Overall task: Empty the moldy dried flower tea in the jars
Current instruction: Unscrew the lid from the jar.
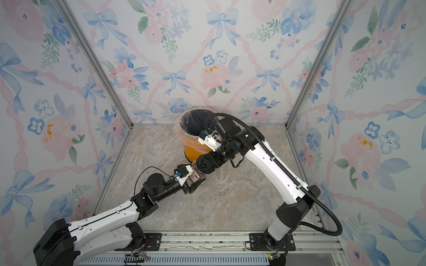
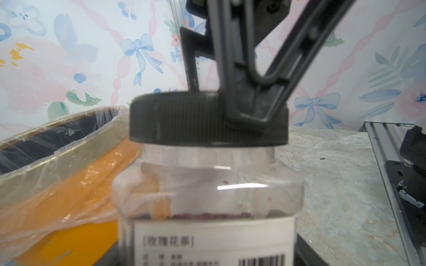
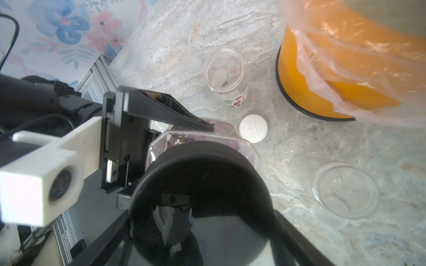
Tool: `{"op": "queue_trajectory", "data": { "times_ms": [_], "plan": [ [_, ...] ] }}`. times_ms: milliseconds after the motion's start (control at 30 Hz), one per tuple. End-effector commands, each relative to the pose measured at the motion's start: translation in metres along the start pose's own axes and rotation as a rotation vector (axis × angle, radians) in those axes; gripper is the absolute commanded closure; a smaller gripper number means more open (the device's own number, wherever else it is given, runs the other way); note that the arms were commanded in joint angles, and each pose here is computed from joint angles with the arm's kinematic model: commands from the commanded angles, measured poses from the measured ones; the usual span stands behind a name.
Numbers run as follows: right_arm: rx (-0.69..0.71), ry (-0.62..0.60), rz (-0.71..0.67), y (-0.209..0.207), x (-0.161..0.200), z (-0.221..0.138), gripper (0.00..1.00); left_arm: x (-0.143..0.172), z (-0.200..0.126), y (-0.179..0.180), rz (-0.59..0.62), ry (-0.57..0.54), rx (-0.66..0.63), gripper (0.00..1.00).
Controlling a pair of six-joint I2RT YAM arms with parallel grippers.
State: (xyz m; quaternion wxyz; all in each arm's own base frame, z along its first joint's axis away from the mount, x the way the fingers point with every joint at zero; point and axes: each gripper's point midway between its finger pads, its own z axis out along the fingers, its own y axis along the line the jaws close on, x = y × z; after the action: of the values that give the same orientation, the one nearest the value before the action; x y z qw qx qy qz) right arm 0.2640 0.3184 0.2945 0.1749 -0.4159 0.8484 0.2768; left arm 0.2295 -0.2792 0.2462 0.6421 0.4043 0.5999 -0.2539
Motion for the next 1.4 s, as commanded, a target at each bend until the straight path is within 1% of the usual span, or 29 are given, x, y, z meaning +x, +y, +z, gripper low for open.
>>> {"op": "queue_trajectory", "data": {
  "times_ms": [0, 100, 200, 300, 433, 467, 533, 633, 833, 900, 933, 1000, 1033, 1100, 1200, 1267, 1300, 1367],
  "plan": [
    [-0.148, -0.048, -0.249, 0.026, 0.001, 0.002, 0.42, -0.029, -0.003, -0.007, 0.011, -0.111, 0.045, 0.58],
    [-0.140, -0.072, -0.350, 0.021, 0.002, 0.001, 0.45, -0.030, -0.004, -0.008, 0.010, -0.114, 0.049, 0.58],
    [-0.122, -0.083, -0.436, 0.013, 0.001, -0.001, 0.45, -0.031, -0.005, -0.008, 0.008, -0.116, 0.051, 0.58],
    [-0.130, -0.068, -0.560, 0.012, 0.009, 0.000, 0.44, -0.032, -0.005, -0.010, 0.006, -0.120, 0.062, 0.58],
    [-0.134, -0.054, -0.709, 0.013, 0.017, 0.001, 0.40, -0.031, -0.005, -0.012, 0.002, -0.119, 0.074, 0.58],
    [-0.132, -0.052, -0.743, 0.012, 0.018, 0.001, 0.34, -0.031, -0.005, -0.012, 0.001, -0.118, 0.076, 0.58],
    [-0.128, -0.056, -0.788, 0.012, 0.018, 0.001, 0.32, -0.031, -0.006, -0.013, 0.003, -0.117, 0.078, 0.57],
    [-0.136, -0.056, -0.829, 0.011, 0.018, 0.002, 0.32, -0.030, -0.005, -0.013, 0.002, -0.113, 0.078, 0.57],
    [-0.143, -0.051, -0.843, 0.008, 0.019, 0.005, 0.33, -0.030, -0.005, -0.012, 0.003, -0.112, 0.075, 0.57],
    [-0.138, -0.058, -0.835, 0.008, 0.017, 0.004, 0.32, -0.029, -0.005, -0.011, 0.005, -0.111, 0.069, 0.57],
    [-0.133, -0.067, -0.826, 0.008, 0.015, 0.003, 0.29, -0.030, -0.005, -0.010, 0.005, -0.112, 0.064, 0.57],
    [-0.120, -0.106, -0.785, 0.008, 0.006, -0.002, 0.21, -0.028, -0.004, -0.008, 0.006, -0.106, 0.049, 0.57],
    [-0.122, -0.123, -0.766, 0.009, 0.003, -0.005, 0.20, -0.029, -0.004, -0.006, 0.008, -0.105, 0.039, 0.57],
    [-0.104, -0.172, -0.681, 0.008, -0.007, -0.012, 0.13, -0.027, -0.004, -0.001, 0.011, -0.096, 0.007, 0.57],
    [-0.108, -0.256, -0.488, 0.009, -0.026, -0.029, 0.01, -0.024, -0.004, 0.008, 0.016, -0.085, -0.044, 0.57],
    [-0.093, -0.306, -0.343, 0.012, -0.034, -0.048, 0.03, -0.022, -0.005, 0.013, 0.020, -0.076, -0.075, 0.57],
    [-0.075, -0.314, -0.280, 0.009, -0.036, -0.051, 0.03, -0.022, -0.005, 0.015, 0.022, -0.075, -0.085, 0.57],
    [-0.032, -0.313, -0.104, 0.002, -0.037, -0.057, 0.03, -0.022, -0.005, 0.017, 0.026, -0.071, -0.102, 0.57]
  ]
}}
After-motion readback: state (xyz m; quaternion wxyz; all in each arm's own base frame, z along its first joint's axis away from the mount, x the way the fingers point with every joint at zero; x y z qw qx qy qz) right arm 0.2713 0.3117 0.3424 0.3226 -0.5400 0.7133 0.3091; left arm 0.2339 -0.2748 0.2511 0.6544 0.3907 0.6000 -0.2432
